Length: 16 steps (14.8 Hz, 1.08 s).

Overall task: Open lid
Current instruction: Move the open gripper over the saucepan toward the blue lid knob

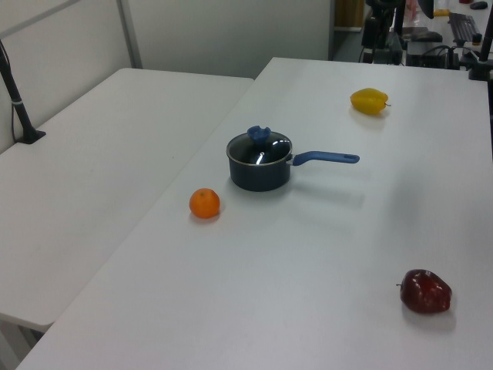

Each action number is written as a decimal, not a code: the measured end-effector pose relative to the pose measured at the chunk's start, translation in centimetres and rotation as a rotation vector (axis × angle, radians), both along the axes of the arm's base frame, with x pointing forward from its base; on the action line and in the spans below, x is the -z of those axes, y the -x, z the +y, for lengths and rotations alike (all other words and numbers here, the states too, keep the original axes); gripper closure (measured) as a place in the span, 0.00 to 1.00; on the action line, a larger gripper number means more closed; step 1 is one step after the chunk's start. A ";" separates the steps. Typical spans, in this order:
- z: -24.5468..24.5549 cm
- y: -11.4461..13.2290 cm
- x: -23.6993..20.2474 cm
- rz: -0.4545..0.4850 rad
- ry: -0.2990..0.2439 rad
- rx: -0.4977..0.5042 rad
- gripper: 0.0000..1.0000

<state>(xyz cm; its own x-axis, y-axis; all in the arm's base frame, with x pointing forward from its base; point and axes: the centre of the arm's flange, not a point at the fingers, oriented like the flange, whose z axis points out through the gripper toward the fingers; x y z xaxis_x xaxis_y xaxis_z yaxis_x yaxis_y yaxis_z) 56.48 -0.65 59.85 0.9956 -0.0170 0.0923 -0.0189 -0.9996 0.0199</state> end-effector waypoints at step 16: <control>7.2 -8.8 4.9 -0.423 -0.125 0.006 0.00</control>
<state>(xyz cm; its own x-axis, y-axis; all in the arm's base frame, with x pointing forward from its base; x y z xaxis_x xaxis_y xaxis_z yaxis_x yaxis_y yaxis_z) 65.29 6.57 54.97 0.8707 -0.0592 0.4883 -0.0050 -0.9937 -0.1115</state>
